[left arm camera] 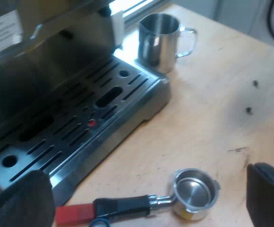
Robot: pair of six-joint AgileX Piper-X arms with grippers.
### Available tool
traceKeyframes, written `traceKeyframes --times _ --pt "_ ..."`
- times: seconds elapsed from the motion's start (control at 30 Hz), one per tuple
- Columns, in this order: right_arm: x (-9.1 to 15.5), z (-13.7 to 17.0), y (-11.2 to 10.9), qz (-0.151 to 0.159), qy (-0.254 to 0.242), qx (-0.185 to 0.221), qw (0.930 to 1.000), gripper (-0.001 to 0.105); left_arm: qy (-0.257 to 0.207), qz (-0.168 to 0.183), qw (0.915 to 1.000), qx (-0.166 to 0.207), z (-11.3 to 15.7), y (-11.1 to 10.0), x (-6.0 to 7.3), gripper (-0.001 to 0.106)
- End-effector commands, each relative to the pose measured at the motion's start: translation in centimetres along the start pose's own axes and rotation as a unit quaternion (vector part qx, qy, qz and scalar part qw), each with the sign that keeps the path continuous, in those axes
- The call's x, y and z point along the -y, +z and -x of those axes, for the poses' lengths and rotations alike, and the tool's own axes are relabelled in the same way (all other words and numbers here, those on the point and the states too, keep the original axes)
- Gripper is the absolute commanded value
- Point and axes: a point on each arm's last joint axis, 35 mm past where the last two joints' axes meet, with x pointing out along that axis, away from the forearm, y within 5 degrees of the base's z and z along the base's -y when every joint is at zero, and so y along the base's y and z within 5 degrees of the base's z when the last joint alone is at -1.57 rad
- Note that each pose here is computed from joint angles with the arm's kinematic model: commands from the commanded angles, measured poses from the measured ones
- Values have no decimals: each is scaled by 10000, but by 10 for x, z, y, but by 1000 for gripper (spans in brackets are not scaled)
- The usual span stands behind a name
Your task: Put the handle in the coffee machine
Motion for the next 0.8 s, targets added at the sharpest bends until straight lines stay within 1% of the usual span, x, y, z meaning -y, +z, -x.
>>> traceKeyframes --times 0.03,0.07,0.13,0.27,0.3,0.33,0.4,0.47,0.53,0.57,0.6,0.63,0.67,0.7,0.73,0.77,0.8 --pt "-12 -11 -2 -102 -192 203 9996 94 -168 -4 9999 -7 1 1 2 84" --pt "-14 -16 -2 -132 -250 205 9994 94 -167 5 9999 -25 1 0 2 84" --pt "-19 -28 -5 -355 -359 94 9987 94 -250 -18 9996 -102 1 -1 3 84" --pt "-23 -47 -6 -520 -568 -96 9970 94 -616 -243 9972 -335 0 -6 8 84" --pt "-25 -52 -5 -636 -626 -128 9959 94 -729 -292 9958 -474 0 -8 9 84" --pt "-26 -56 -4 -681 -663 -142 9954 94 -839 -313 9938 -656 -2 -11 10 84" --pt "-29 -60 -3 -679 -682 -153 9952 94 -904 -306 9914 -892 -4 -14 10 84" --pt "-33 -67 0 -772 -669 -139 9947 94 -1023 -352 9871 -1181 -8 -17 11 84" --pt "-36 -73 1 -963 -678 -145 9929 94 -1032 -681 9821 -1424 -15 -18 12 84" --pt "-38 -77 2 -1040 -652 -137 9923 94 -1008 -790 9807 -1475 -17 -18 12 84" --pt "-38 -81 1 -1123 -702 -153 9911 94 -993 -981 9777 -1568 -20 -18 13 84" --pt "-38 -82 1 -1237 -715 -167 9896 94 -946 -1093 9763 -1611 -22 -18 13 84" --pt "-37 -86 1 -1438 -768 -186 9864 94 -922 -1235 9737 -1678 -24 -18 13 84" --pt "-38 -89 1 -1530 -780 -199 9849 94 -912 -1402 9704 -1742 -26 -19 14 84" --pt "-39 -93 1 -1617 -780 -205 9835 94 -900 -1530 9676 -1797 -28 -19 15 84" --pt "-39 -95 1 -1646 -775 -201 9831 94 -897 -1588 9663 -1814 -29 -19 16 84" --pt "-40 -99 1 -1744 -774 -190 9814 94 -922 -1668 9642 -1845 -30 -20 17 84"
